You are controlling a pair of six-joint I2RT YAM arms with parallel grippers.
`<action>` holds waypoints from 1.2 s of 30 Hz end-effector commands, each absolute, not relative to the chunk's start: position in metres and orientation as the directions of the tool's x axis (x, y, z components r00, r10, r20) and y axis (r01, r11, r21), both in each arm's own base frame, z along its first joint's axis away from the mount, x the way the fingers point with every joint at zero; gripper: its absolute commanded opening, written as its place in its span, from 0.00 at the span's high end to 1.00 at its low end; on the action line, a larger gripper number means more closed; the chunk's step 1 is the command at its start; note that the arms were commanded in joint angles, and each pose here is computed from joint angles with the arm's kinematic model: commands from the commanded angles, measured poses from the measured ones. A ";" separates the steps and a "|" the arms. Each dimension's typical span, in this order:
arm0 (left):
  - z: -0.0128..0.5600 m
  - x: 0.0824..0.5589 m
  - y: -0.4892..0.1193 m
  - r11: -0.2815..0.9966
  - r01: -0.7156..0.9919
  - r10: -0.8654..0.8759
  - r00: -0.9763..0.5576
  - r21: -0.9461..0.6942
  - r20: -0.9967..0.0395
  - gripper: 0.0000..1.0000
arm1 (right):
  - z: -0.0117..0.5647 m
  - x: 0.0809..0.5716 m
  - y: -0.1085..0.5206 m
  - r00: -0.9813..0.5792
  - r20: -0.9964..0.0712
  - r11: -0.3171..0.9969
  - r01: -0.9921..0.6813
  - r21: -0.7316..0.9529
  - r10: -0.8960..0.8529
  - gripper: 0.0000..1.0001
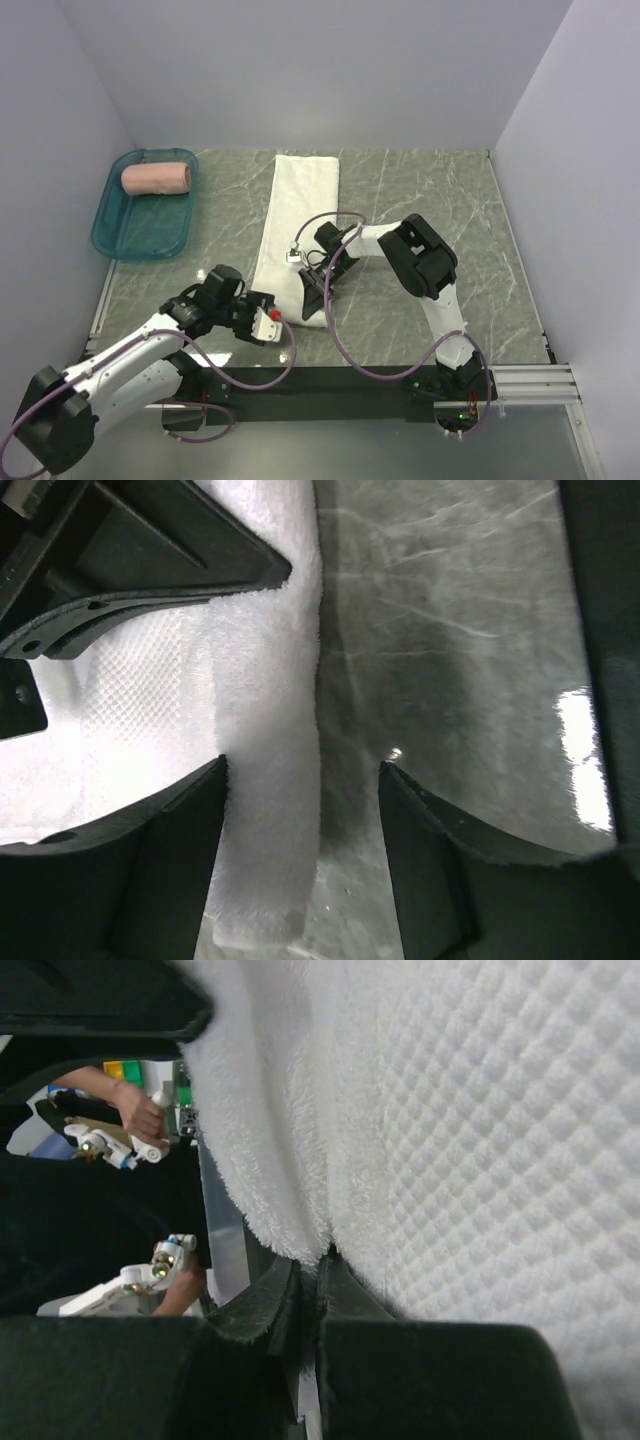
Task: Roll the towels
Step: Roll the towel
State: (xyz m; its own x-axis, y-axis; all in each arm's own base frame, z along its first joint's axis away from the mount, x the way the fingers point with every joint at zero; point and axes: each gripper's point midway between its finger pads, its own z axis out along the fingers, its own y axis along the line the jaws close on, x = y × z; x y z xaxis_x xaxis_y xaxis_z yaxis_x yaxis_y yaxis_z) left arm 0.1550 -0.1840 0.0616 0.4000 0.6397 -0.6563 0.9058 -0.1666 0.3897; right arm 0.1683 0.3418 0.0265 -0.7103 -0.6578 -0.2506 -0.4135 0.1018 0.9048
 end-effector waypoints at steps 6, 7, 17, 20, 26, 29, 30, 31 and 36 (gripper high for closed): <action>0.024 0.171 -0.181 -0.193 0.918 0.728 0.371 0.346 -0.577 0.62 | 0.016 0.177 0.335 -0.699 -0.272 0.147 -0.476 0.867 -0.662 0.99; 0.022 0.169 -0.181 -0.197 0.926 0.735 0.357 0.322 -0.577 0.65 | 0.016 0.178 0.336 -0.696 -0.280 0.147 -0.486 0.862 -0.661 0.97; 0.024 0.138 -0.183 -0.211 0.976 0.797 0.141 -0.052 -0.588 0.90 | 0.064 0.213 0.305 -0.658 -0.478 0.273 -0.711 0.648 -0.582 0.50; 0.022 0.123 -0.178 -0.184 0.963 0.829 0.044 -0.197 -0.558 0.94 | 0.087 0.231 0.281 -0.620 -0.568 0.335 -0.779 0.530 -0.542 0.49; 0.026 0.128 -0.187 -0.076 0.906 0.870 -0.143 -0.416 -0.471 0.99 | 0.129 0.243 0.230 -0.491 -0.703 0.446 -0.853 0.269 -0.515 0.51; 0.022 0.140 -0.190 0.002 0.853 0.875 -0.254 -0.522 -0.412 0.99 | 0.147 0.229 0.215 -0.428 -0.733 0.439 -0.877 0.194 -0.530 0.54; 0.014 0.142 -0.189 0.029 0.824 0.883 -0.286 -0.565 -0.372 0.99 | 0.147 0.221 0.210 -0.430 -0.720 0.436 -0.879 0.195 -0.545 0.54; 0.013 0.147 -0.188 0.054 0.807 0.877 -0.320 -0.588 -0.358 0.99 | 0.147 0.215 0.206 -0.399 -0.722 0.413 -0.895 0.171 -0.565 0.55; 0.004 0.177 -0.193 0.127 0.721 0.874 -0.406 -0.681 -0.268 0.99 | 0.138 0.190 0.197 -0.246 -0.702 0.319 -0.947 0.029 -0.668 0.55</action>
State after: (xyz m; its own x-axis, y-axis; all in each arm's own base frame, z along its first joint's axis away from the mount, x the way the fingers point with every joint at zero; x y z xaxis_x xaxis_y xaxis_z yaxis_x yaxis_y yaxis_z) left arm 0.1690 -0.2030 0.0231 -0.3947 0.8435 -0.3643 0.7583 0.0751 -0.6476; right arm 0.2036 0.2093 0.1553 -0.3373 -0.5569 -0.7590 -0.9165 0.3784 0.1296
